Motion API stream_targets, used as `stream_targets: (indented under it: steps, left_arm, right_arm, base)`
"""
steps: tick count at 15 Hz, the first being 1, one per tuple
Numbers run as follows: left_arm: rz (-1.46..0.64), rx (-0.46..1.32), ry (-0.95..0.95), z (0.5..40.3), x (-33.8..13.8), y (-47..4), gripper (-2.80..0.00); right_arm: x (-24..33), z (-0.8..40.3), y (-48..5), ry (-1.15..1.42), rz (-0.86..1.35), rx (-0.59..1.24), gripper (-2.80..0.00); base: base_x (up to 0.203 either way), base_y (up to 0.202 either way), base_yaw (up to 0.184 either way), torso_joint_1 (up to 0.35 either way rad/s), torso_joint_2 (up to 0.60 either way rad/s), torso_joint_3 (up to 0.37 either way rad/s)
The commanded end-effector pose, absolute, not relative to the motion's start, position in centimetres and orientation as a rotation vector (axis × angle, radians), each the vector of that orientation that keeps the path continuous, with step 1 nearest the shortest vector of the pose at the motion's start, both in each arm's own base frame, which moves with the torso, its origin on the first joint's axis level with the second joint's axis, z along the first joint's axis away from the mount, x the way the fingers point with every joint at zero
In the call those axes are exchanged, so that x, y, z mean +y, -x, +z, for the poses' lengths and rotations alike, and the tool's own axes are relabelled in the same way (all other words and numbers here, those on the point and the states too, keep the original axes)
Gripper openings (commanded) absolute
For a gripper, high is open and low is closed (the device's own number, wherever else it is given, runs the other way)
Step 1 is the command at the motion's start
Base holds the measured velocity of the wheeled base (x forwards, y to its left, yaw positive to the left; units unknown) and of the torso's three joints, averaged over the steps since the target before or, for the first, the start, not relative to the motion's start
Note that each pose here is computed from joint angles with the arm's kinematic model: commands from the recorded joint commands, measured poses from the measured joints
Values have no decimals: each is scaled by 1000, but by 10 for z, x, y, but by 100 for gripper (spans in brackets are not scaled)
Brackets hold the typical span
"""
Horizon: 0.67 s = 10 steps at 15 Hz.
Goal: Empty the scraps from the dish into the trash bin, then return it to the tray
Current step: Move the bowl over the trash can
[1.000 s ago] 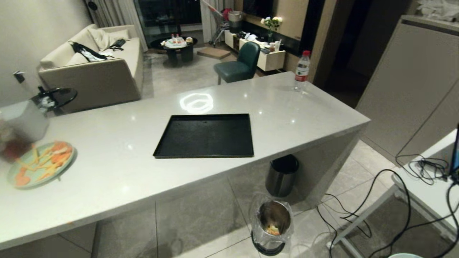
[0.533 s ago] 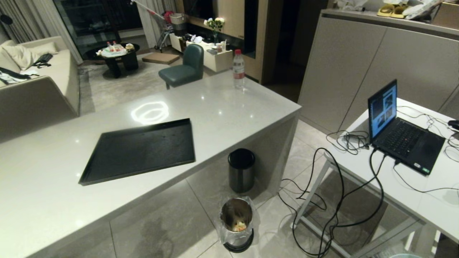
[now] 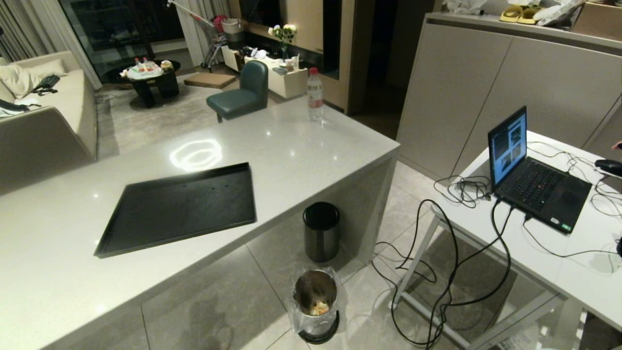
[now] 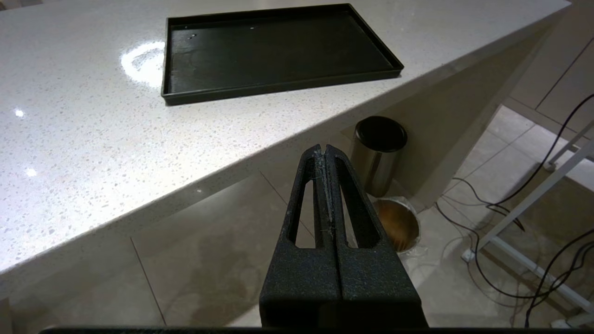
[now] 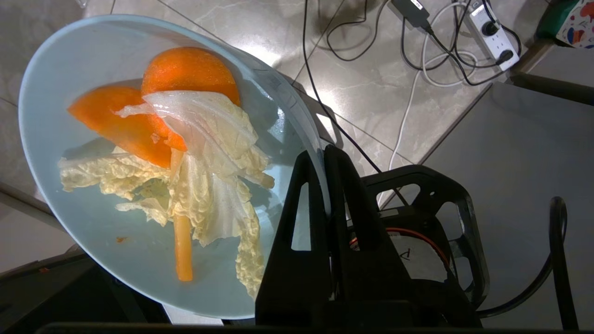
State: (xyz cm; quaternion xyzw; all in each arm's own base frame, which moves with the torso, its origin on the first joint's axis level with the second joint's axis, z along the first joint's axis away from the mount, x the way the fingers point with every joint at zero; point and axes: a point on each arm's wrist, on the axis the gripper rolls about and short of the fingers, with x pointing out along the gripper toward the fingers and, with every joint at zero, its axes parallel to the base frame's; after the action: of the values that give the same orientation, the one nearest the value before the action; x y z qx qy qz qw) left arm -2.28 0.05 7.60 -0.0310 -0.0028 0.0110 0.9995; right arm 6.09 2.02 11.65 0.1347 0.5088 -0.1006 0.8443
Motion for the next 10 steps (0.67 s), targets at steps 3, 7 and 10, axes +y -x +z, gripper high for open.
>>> stream_targets:
  steps: [3,7,10]
  left_arm:
    - [22,-5,63,76,1,23,-280]
    - [23,-5,63,76,1,23,-280]
    - [23,-5,63,76,1,23,-280]
  right_arm:
    - [20,116,-61,-286,-219,1078,-280]
    - [20,116,-61,-283,-218,1080,-280]
    - [21,118,-63,-286,-217,1073,-280]
  base:
    - [0,0,0,0,0,0]
    - [0,0,0,0,0,0]
    - [0,0,0,0,0,0]
